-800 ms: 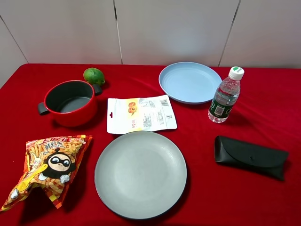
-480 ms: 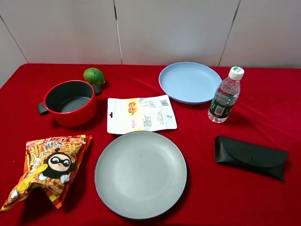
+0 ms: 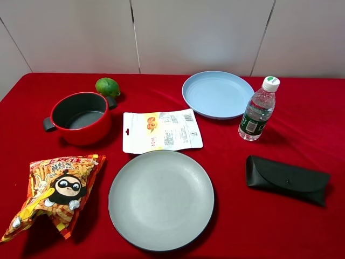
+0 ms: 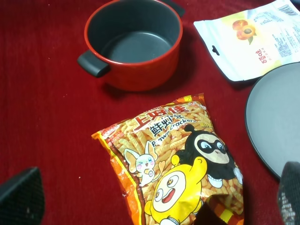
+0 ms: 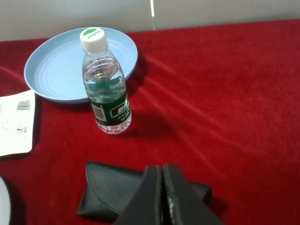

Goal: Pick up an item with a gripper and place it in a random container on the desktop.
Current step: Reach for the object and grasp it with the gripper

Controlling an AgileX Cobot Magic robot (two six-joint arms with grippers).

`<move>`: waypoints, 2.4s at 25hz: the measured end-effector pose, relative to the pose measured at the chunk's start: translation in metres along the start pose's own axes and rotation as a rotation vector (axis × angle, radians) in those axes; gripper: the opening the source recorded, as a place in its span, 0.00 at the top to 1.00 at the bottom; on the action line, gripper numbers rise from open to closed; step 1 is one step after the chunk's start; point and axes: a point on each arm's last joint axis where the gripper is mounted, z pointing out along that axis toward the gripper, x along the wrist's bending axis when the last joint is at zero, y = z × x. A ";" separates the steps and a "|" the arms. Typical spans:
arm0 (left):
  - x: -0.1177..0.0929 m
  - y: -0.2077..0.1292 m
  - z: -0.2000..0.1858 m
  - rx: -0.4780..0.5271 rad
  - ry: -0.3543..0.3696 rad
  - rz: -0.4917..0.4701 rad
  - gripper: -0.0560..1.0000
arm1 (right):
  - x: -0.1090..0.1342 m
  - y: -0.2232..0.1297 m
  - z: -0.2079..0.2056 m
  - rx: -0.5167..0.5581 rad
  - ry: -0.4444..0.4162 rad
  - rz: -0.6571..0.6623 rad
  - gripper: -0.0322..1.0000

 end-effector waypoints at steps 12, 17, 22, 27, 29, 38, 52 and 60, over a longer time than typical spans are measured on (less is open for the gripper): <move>0.000 0.000 0.000 0.000 0.000 0.000 0.00 | 0.000 0.000 0.000 0.000 0.005 0.003 1.00; 0.000 0.000 0.000 0.000 0.000 0.000 0.00 | 0.000 0.000 0.000 0.000 0.002 0.001 1.00; 0.000 0.000 0.000 0.000 0.000 0.000 0.00 | -0.001 0.000 0.000 0.000 -0.006 -0.004 1.00; 0.000 0.000 0.000 0.000 0.000 0.000 0.00 | -0.002 0.004 -0.003 -0.026 -0.021 -0.001 1.00; 0.000 0.000 0.000 0.000 0.000 0.000 0.00 | -0.003 0.008 -0.005 -0.032 -0.035 0.001 1.00; 0.000 0.000 0.000 0.000 0.000 0.000 0.00 | -0.006 0.037 0.019 0.120 -0.090 -0.018 1.00; 0.000 0.000 0.000 0.000 0.000 0.000 0.00 | -0.007 0.051 0.034 0.076 -0.104 0.046 0.63; 0.000 0.000 0.000 0.000 0.000 0.000 0.00 | -0.008 0.056 0.035 0.032 -0.107 -0.120 0.30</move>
